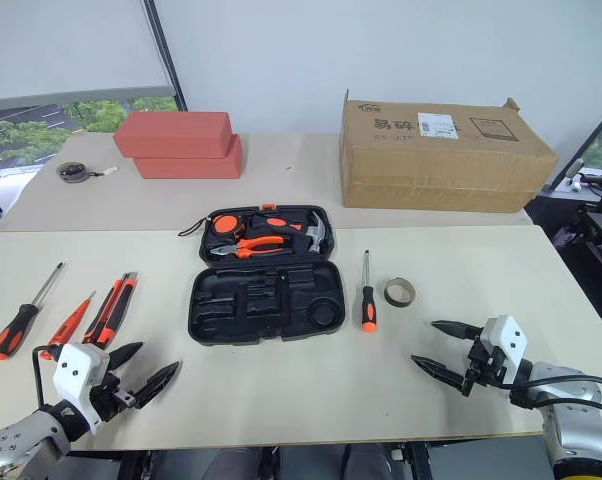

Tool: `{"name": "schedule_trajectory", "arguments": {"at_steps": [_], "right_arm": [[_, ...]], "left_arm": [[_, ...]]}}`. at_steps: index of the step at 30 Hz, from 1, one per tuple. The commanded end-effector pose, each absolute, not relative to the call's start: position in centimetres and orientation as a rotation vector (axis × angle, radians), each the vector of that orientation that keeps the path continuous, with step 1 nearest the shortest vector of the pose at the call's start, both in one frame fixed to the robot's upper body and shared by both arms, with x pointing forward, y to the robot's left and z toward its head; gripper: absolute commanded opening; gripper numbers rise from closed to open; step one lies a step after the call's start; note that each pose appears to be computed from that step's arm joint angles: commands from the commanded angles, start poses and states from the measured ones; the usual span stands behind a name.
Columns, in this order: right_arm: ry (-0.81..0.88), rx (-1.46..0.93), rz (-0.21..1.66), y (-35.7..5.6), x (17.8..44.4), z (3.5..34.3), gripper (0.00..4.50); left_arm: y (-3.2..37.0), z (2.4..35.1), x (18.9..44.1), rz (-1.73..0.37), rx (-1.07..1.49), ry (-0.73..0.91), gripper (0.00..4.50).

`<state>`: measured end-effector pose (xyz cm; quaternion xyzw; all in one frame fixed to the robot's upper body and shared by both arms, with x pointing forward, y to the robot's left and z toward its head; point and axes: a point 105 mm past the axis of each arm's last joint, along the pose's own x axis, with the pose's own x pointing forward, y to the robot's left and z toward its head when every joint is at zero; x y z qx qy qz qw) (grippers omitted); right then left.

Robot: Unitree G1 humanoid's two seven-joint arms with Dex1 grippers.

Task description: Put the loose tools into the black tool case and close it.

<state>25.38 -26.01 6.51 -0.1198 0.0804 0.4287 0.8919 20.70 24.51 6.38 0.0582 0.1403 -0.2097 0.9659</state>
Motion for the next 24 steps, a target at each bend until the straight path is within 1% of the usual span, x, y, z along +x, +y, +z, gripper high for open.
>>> {"name": "schedule_trajectory", "arguments": {"at_steps": [1,11,16,17,18,20,22,24], "right_arm": [[0.112,-0.283,0.873,-26.3,25.8,7.8,4.48],[0.092,-0.296,0.867,-26.5,25.9,8.2,4.48],[-0.015,-0.275,0.891,-25.4,26.8,11.1,4.48],[-0.035,-0.277,0.912,-24.8,27.0,11.8,4.48],[-0.06,-0.282,0.95,-23.9,27.3,12.6,4.48],[-0.105,-0.288,1.024,-21.8,27.7,14.1,4.48],[-0.149,-0.281,1.09,-19.9,27.9,15.5,4.48],[-0.182,-0.265,1.135,-18.4,28.0,16.7,4.48]], "left_arm": [[24.6,7.1,21.0,-0.438,0.14,0.254,4.5],[24.6,7.4,21.1,-0.454,0.129,0.231,4.5],[25.1,10.9,21.9,-0.449,0.114,0.103,4.5],[25.7,11.9,22.2,-0.431,0.106,0.068,4.5],[27.1,13.5,22.8,-0.379,0.092,0.012,4.5],[30.2,15.7,23.6,-0.263,0.075,-0.048,4.5],[33.2,16.3,23.8,-0.161,0.089,-0.033,4.5],[34.9,16.6,23.8,-0.117,0.107,0.002,4.5]]}}
